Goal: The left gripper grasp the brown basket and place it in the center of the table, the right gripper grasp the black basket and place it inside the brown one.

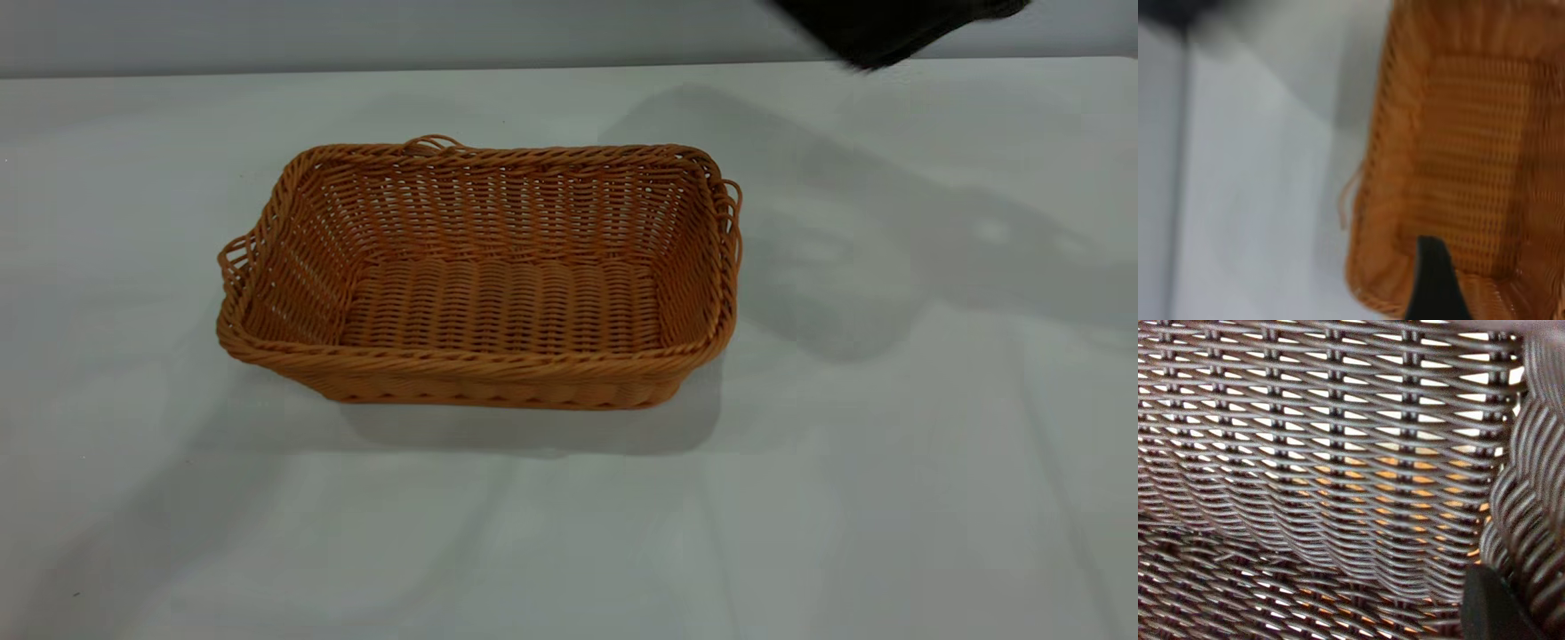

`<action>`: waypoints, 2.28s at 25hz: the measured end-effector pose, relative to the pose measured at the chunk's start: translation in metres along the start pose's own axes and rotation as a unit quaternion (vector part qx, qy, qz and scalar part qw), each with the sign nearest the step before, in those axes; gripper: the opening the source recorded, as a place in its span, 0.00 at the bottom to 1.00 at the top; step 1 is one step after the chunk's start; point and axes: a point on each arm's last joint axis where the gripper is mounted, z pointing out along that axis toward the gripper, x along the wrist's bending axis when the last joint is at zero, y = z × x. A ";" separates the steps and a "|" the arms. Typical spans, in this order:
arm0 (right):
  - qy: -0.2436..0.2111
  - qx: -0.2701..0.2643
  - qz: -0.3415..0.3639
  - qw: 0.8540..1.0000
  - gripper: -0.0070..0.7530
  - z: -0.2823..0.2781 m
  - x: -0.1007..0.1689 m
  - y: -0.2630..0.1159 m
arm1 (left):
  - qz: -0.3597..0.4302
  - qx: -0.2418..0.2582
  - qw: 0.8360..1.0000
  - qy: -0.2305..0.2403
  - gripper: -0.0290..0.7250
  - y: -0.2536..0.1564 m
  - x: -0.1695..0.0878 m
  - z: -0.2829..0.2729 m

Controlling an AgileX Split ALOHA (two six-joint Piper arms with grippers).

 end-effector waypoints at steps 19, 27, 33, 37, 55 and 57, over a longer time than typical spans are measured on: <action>-0.214 0.145 -0.192 0.947 0.12 0.167 0.040 -0.072 | -0.033 -0.086 0.990 0.106 0.60 0.001 -0.033 -0.135; -0.228 0.145 -0.191 0.943 0.16 0.173 0.032 -0.069 | -0.035 -0.084 0.990 0.104 0.60 0.001 -0.034 -0.135; -0.233 0.172 -0.236 0.927 0.52 0.163 0.047 -0.067 | -0.035 -0.084 0.990 0.104 0.60 0.001 -0.034 -0.135; -0.245 0.165 -0.290 0.910 0.75 0.136 0.079 -0.060 | -0.034 -0.086 0.990 0.108 0.60 0.001 -0.035 -0.138; -0.191 -0.088 -0.428 0.879 0.72 -0.135 0.222 -0.163 | -0.253 -0.091 0.929 0.254 0.60 -0.068 -0.124 -0.281; -0.185 -0.096 -0.432 0.878 0.72 -0.157 0.212 -0.188 | -0.276 -0.104 0.921 0.256 0.60 -0.072 -0.131 -0.286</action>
